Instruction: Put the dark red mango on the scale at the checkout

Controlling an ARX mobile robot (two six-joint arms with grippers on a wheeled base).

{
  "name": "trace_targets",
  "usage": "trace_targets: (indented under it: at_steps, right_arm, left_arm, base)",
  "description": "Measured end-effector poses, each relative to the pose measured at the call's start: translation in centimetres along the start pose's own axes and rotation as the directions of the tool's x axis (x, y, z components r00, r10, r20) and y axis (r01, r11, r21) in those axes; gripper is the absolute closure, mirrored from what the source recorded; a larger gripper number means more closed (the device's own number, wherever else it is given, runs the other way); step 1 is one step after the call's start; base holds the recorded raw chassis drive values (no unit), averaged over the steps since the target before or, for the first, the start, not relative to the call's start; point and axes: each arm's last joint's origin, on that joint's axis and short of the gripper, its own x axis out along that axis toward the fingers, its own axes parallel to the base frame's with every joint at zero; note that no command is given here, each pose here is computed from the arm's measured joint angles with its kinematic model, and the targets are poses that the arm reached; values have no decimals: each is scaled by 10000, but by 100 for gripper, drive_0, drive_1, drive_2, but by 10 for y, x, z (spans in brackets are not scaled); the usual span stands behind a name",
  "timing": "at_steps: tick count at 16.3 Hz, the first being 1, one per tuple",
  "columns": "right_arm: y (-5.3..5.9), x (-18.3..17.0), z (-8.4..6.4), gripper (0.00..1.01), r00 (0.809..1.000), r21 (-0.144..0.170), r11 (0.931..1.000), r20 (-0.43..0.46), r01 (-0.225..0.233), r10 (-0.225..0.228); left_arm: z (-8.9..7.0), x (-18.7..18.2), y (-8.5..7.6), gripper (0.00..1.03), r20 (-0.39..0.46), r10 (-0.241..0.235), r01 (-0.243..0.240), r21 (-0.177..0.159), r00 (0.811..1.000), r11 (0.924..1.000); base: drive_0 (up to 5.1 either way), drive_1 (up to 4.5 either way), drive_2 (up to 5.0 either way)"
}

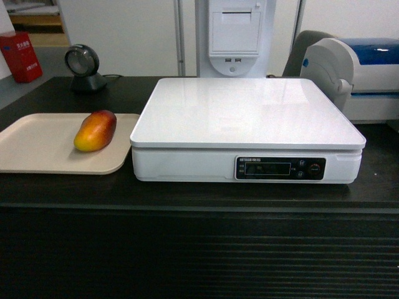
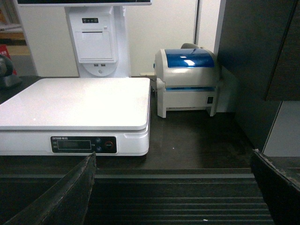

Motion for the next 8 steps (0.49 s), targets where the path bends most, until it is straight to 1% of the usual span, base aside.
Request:
trace_targets:
  at_steps: [1, 2, 3, 4, 5, 6, 8]
  right_arm:
    - [0, 0, 0, 3, 10000, 0, 10000, 0, 0, 0]
    - [0, 0, 0, 3, 10000, 0, 10000, 0, 0, 0]
    - [0, 0, 0, 3, 10000, 0, 10000, 0, 4, -4]
    - [0, 0, 0, 3, 10000, 0, 10000, -4, 0, 0]
    - [0, 0, 0, 3, 10000, 0, 10000, -4, 4, -4]
    - [0, 0, 0, 3, 10000, 0, 10000, 0, 0, 0]
    - [0, 0, 0, 3, 10000, 0, 10000, 0, 0, 0]
  left_arm:
    - [10, 37, -2, 5, -133, -343, 344, 24, 9993, 9994]
    - [10, 69, -12, 5, -647, -890, 901, 142, 9939, 9958]
    - [9, 98, -25, 5, -1125, -1384, 1427, 308, 9840, 9893]
    - [8, 125, -36, 5, -1514, -1748, 1815, 310, 9729, 9829]
    - [2, 155, -48, 5, -2043, -1959, 2059, 290, 9591, 9781]
    - [-8, 182, -59, 5, -2716, -2104, 2258, 264, 9391, 9738]
    - [-12, 192, -63, 5, -2969, -2080, 2259, 267, 9320, 9738]
  base:
    - [0, 0, 0]
    - [0, 0, 0]
    - [0, 0, 0]
    - [0, 0, 0]
    - [0, 0, 0]
    - [0, 0, 0]
    - [0, 0, 0]
